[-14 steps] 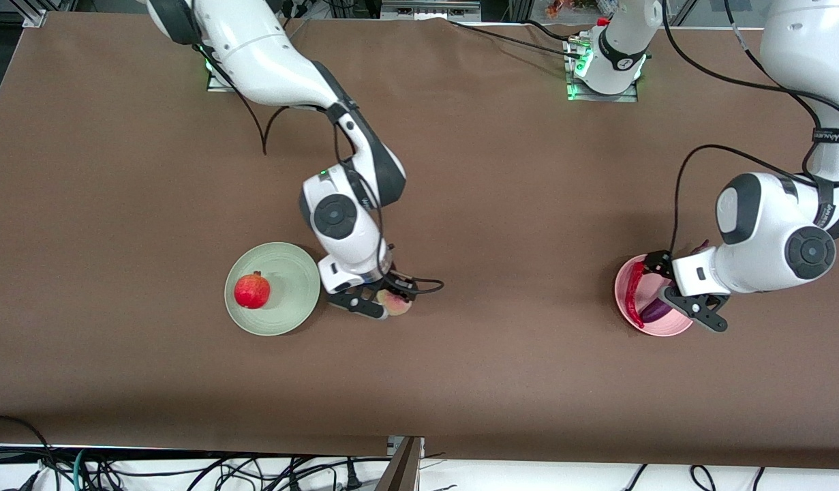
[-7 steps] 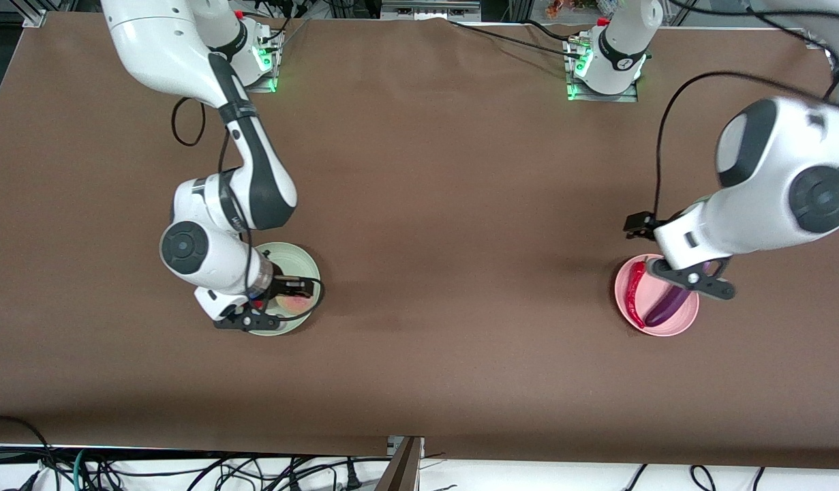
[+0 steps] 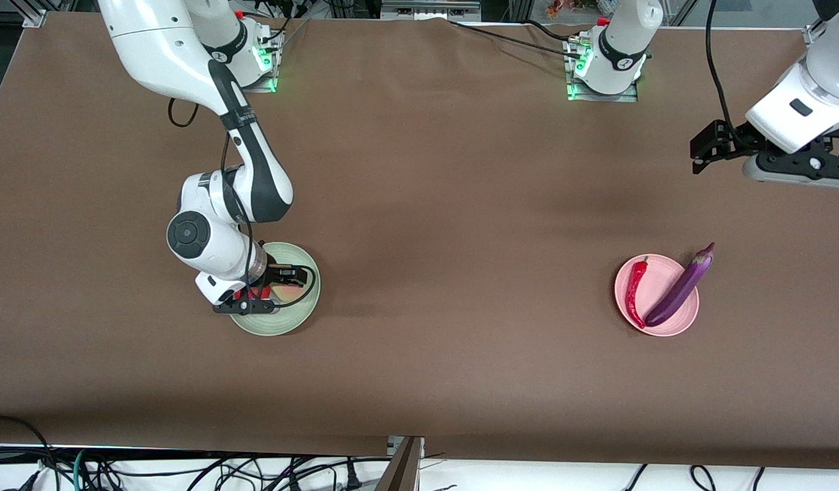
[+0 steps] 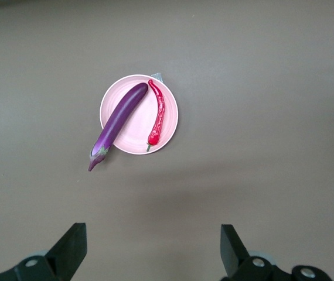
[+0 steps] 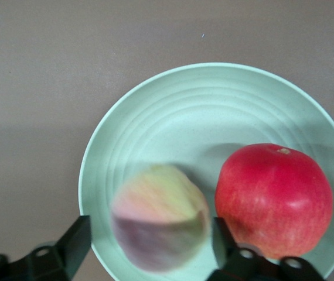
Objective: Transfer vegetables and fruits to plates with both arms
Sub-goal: 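Release the peach on the green plate while the left gripper withdraws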
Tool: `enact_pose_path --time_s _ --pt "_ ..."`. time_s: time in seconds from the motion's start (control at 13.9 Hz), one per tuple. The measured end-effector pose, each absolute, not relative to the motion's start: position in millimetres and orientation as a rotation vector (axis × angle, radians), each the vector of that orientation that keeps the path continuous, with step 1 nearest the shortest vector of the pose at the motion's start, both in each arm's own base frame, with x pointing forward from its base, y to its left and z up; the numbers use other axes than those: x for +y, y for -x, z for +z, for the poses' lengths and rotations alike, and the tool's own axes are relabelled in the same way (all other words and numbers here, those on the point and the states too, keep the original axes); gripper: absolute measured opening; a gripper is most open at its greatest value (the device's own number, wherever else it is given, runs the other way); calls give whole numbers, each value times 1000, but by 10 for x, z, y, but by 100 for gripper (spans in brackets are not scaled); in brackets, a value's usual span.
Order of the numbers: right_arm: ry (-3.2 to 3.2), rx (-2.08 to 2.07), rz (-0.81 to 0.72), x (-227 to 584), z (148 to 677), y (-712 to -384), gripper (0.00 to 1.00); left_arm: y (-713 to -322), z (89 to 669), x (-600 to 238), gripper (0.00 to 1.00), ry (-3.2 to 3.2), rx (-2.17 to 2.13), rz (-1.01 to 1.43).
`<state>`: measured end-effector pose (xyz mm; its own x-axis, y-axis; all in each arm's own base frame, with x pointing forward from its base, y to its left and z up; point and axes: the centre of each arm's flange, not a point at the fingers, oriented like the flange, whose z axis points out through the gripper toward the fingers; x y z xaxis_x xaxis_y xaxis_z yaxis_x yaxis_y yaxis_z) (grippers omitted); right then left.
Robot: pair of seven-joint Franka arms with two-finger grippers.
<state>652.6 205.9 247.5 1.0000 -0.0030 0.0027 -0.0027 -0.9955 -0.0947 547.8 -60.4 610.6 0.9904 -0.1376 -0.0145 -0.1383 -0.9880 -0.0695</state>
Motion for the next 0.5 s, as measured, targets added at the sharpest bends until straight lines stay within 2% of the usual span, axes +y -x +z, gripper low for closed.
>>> enact_pose_path --time_s 0.22,0.5 --pt "3027 -1 -33 2071 2834 -6530 100 -5540 5975 -545 100 3151 175 -41" --pt "2997 17 -73 1902 3650 -6500 100 -5489 5936 -409 100 3114 175 -97"
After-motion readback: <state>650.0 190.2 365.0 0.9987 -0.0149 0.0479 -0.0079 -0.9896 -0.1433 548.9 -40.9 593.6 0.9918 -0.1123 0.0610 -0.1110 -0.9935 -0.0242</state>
